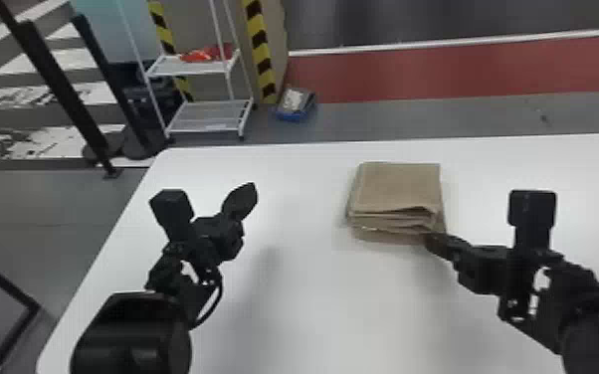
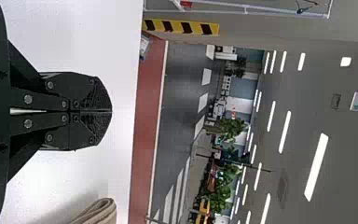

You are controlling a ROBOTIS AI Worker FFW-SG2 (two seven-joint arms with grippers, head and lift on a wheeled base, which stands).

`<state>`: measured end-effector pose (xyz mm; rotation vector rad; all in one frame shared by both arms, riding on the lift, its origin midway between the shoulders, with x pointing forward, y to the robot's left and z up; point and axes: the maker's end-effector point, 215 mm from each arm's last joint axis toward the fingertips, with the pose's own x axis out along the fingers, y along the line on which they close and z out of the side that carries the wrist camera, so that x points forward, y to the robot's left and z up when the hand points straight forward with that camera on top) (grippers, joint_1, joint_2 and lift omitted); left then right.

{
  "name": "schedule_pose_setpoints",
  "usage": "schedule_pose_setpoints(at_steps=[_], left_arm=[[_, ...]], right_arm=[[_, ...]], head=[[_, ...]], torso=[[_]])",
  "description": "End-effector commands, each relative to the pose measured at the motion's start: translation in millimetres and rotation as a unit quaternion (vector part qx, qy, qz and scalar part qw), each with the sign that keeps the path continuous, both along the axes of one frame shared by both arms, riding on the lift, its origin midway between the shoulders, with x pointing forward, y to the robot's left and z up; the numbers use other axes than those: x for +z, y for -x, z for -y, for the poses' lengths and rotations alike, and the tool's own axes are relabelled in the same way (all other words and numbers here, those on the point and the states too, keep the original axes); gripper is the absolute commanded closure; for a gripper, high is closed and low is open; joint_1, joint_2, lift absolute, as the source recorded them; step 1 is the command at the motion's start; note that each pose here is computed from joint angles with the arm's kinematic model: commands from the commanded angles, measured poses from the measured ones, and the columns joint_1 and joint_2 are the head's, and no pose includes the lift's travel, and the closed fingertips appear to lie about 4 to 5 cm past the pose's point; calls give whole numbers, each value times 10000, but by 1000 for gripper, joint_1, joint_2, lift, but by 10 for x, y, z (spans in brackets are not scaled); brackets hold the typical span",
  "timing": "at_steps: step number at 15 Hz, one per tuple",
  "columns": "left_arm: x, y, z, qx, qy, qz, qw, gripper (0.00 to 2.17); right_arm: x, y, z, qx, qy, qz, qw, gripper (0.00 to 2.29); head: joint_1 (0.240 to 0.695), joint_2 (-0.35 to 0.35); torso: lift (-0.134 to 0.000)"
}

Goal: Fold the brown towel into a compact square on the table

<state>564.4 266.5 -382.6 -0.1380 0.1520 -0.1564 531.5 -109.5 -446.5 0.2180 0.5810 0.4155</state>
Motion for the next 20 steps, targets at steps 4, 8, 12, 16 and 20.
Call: schedule_pose_setpoints(at_steps=[4,8,12,16,20], left_arm=[[29,-3,0,-4,-8,11,10000,2145],[37,-13,8,-10,1,18,10000,2145],[7,-22,-8,0,3,-9,10000,2145],[-41,-23,-22,3,-8,-54,10000,2145],[-59,-73,-19,-10,17,-64,10000,2145]], right_arm=[[275,107,79,-9,-587,81,9982,1956],[865,-85,-329,266,-741,642,9948,1956],[967,-671,-652,433,20,1256,9911,1956],[555,-881,-630,492,479,1150,9910,1956],[278,-765,-620,534,536,870,9933,1956]], head=[[695,139],[695,158],[695,191],[695,203],[695,200]], torso=[[-123],[-123],[-123],[-123],[-123]])
